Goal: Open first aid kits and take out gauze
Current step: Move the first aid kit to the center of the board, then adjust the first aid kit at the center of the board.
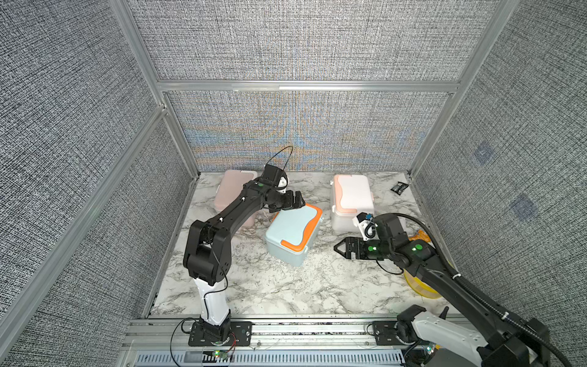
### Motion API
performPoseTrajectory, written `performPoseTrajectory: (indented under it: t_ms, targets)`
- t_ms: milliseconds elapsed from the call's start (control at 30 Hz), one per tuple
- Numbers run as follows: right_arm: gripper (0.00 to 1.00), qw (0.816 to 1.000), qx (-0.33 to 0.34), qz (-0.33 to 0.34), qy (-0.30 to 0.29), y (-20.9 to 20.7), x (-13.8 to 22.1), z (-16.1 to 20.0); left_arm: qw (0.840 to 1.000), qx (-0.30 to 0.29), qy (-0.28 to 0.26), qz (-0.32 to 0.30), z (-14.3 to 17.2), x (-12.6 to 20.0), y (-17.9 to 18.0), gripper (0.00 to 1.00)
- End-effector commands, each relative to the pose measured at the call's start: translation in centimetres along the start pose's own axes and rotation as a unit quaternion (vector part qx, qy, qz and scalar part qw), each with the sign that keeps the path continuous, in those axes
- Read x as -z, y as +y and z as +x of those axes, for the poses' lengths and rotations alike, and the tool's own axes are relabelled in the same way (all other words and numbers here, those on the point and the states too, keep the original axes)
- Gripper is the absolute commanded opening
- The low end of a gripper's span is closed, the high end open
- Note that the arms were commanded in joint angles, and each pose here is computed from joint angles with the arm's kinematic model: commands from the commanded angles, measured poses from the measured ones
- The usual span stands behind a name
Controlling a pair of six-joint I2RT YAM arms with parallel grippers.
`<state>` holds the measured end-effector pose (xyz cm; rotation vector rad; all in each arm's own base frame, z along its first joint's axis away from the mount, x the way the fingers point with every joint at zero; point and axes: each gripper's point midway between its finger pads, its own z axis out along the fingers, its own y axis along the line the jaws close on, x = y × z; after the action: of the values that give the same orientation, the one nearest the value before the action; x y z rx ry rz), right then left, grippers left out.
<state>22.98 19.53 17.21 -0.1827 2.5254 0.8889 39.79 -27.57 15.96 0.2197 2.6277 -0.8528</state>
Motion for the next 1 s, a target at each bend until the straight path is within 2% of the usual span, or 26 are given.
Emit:
performPoseTrajectory:
  t_ms: [0,133,333,533,667,967]
  targets:
    - [0.99,1.0,0.004,0.001,-0.015,0.4,-0.1,-1.0,0.998,-0.008,-0.013,0.053,0.2,0.4,-2.7,1.0]
    - [0.99,1.0,0.008,-0.01,-0.012,1.2,-0.4,-1.1,0.998,-0.015,-0.015,0.057,1.9,0.9,-3.0,1.0]
    - [0.98,1.0,-0.004,-0.011,-0.021,1.5,-1.0,-2.1,0.999,-0.022,-0.034,0.013,4.1,3.4,-1.1,0.99]
    - [0.83,0.998,-0.024,-0.052,-0.016,3.3,-3.2,-4.4,0.999,-0.017,-0.045,0.007,7.5,5.6,0.1,0.99]
    - [0.77,0.997,-0.033,-0.066,-0.002,4.4,-5.3,-5.6,0.999,-0.006,-0.046,0.022,10.3,6.9,0.4,0.99]
    - [0.76,0.995,-0.015,-0.093,0.032,9.0,-10.4,-8.8,0.995,0.015,-0.044,0.089,16.3,8.2,-1.2,0.99]
